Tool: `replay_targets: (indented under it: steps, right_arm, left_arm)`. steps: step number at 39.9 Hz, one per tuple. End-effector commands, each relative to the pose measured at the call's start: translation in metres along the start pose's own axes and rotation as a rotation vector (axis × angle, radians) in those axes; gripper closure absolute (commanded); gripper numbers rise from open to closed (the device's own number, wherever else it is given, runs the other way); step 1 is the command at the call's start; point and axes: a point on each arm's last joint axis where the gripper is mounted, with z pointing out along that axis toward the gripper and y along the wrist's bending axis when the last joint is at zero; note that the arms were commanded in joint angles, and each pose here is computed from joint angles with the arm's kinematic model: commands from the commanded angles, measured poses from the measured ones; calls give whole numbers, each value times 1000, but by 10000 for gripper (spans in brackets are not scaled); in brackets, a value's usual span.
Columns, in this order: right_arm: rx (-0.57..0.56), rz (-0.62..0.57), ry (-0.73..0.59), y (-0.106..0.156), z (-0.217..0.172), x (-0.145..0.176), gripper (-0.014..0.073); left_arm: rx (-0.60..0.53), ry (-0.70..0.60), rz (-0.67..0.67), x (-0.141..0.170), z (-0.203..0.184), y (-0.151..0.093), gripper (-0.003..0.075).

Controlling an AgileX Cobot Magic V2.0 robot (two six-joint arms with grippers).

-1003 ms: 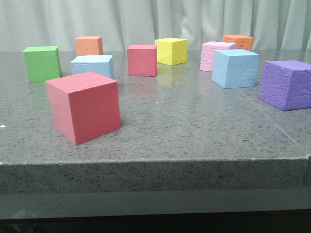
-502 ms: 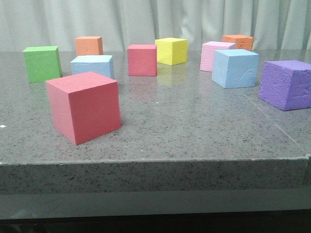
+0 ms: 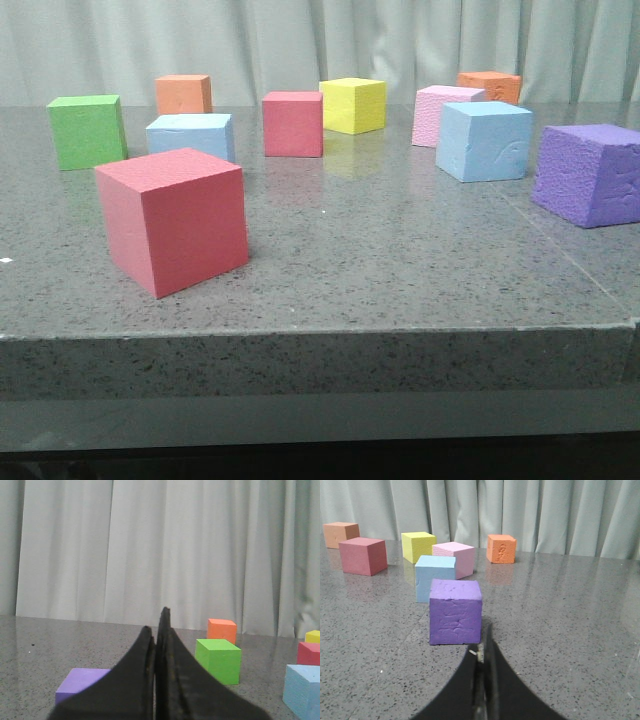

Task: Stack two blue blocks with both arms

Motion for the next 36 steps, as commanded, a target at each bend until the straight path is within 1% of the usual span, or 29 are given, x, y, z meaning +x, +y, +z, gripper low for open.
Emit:
replay_targets:
  steps: [1,7,13,17,19,22,28,32,36]
  right_arm:
    - [13,-22,-121,-1,-2,-12,662]
    - [15,-23,-180,-1,-3,-17,662]
    - [16,-23,-228,-1,-5,-29,662]
    - [15,-23,-246,-1,-8,-41,662]
    - [14,-23,-259,-1,-10,-49,662]
    - [13,-22,-269,0,-13,-63,662]
    - [10,-23,-260,0,-17,-98,662]
    - [7,-23,-217,1,-12,-118,662]
    - [4,-23,-131,1,-1,-138,662]
  left_arm:
    - [11,-99,-10,-8,-2,-1,741]
    - [12,-116,-10,-10,-2,-1,741]
    - [16,-232,-12,-21,-4,-1,741]
    - [20,-264,-49,-27,-4,-1,741]
    - [24,-259,-76,-31,-4,-2,741]
    - [24,-230,-80,-39,-3,-2,741]
    - [24,-183,-81,-68,2,-5,741]
    - [22,-138,-79,-84,11,-6,741]
    - [16,-56,-77,-95,24,-7,741]
